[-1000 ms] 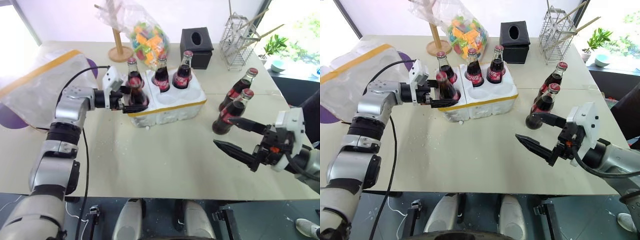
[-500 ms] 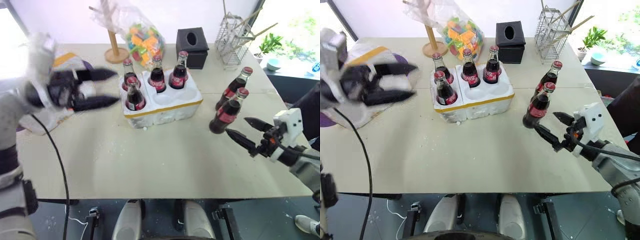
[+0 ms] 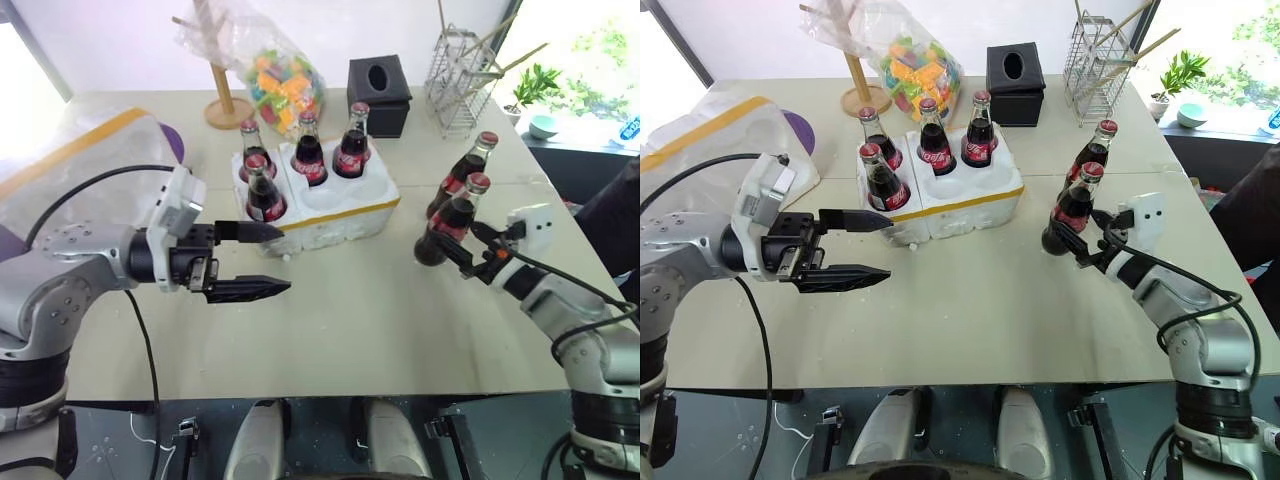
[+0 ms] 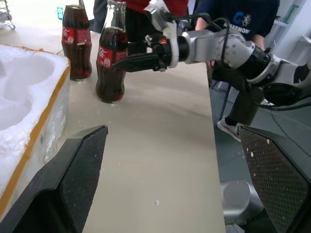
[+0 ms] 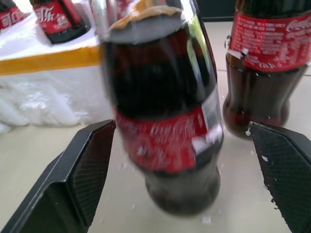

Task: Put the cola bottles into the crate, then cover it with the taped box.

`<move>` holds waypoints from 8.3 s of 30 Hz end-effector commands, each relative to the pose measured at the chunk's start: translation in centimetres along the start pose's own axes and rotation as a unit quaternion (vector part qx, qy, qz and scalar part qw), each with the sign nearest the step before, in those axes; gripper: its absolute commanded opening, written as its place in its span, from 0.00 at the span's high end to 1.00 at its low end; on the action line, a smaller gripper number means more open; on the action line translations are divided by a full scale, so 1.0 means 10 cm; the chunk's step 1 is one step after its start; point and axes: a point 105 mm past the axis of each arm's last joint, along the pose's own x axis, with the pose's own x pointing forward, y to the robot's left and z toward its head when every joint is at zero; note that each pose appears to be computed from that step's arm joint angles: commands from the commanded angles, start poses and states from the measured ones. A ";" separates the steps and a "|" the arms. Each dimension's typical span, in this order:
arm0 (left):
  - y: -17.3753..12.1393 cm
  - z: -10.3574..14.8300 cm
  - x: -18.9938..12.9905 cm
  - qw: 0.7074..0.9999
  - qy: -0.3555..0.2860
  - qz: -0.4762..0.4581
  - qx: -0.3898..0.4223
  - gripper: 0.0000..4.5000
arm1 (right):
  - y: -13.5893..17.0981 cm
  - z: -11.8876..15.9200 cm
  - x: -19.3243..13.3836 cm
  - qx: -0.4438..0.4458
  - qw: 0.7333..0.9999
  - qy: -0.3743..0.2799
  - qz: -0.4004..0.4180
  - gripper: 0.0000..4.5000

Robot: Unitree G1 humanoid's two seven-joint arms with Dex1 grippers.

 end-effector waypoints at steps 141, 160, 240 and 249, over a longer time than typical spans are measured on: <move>-0.17 -0.05 -2.94 0.848 0.262 0.460 -0.004 0.00 | 1.10 1.51 -0.45 -0.135 0.911 -0.006 0.388 0.01; 0.43 -0.45 -3.54 0.750 0.434 0.496 -0.054 0.00 | 1.04 1.45 -0.30 -0.131 0.929 -0.011 0.345 0.01; 1.16 1.07 -1.09 0.606 0.319 0.474 0.553 0.96 | 0.78 0.94 -0.32 -0.120 0.964 0.015 0.238 0.00; 0.94 0.82 -0.82 0.570 0.390 0.410 0.595 0.96 | 0.77 0.94 -0.29 -0.103 0.968 0.000 0.229 0.00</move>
